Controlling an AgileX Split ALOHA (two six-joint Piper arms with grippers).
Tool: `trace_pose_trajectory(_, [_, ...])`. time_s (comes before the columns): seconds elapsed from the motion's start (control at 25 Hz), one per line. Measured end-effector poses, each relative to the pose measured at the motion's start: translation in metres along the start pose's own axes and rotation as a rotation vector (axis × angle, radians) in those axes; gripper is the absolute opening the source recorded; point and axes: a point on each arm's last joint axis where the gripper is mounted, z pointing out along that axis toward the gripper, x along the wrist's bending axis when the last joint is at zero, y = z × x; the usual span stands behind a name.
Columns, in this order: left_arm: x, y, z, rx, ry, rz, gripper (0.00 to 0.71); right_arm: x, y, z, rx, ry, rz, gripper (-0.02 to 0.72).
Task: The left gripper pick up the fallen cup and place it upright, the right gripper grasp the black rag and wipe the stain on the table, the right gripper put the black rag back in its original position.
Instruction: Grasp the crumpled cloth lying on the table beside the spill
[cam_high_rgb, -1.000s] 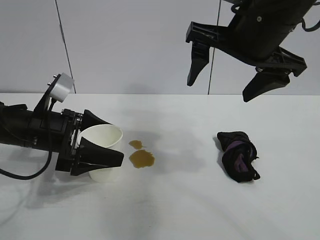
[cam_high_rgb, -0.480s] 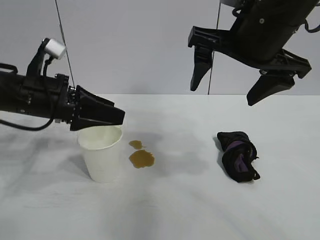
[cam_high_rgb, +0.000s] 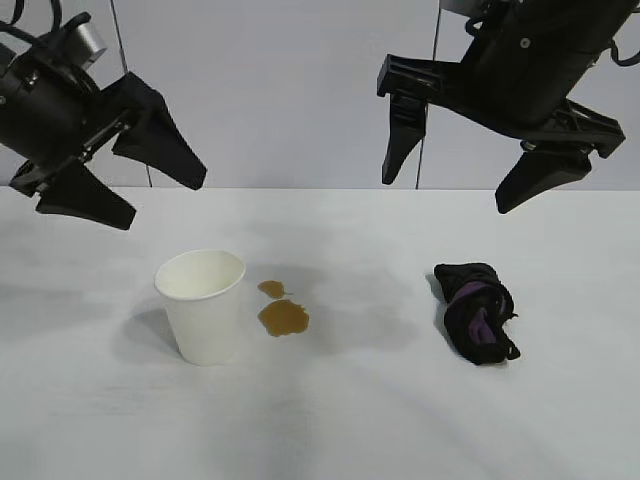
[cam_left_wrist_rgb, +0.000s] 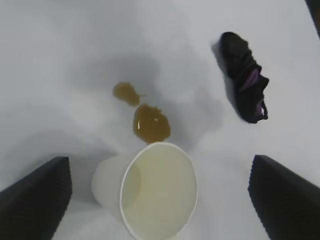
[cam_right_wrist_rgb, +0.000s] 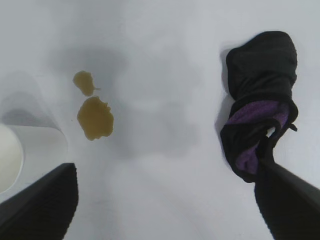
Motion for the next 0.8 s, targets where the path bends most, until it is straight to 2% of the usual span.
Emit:
trace_pose_trajectory(0.24, [-0.0019,-0.0031,-0.0004,0.039,-0.018,-0.007,0.693,-0.0002,0.0001,0.0,-0.001,-0.002,-0.002,0.661])
trace_pose_trajectory(0.8, [-0.0006,-0.0014,-0.0003,0.02,-0.002,-0.126,0.693,-0.0004,0.0009,0.0,-0.01,-0.004,-0.01,0.661])
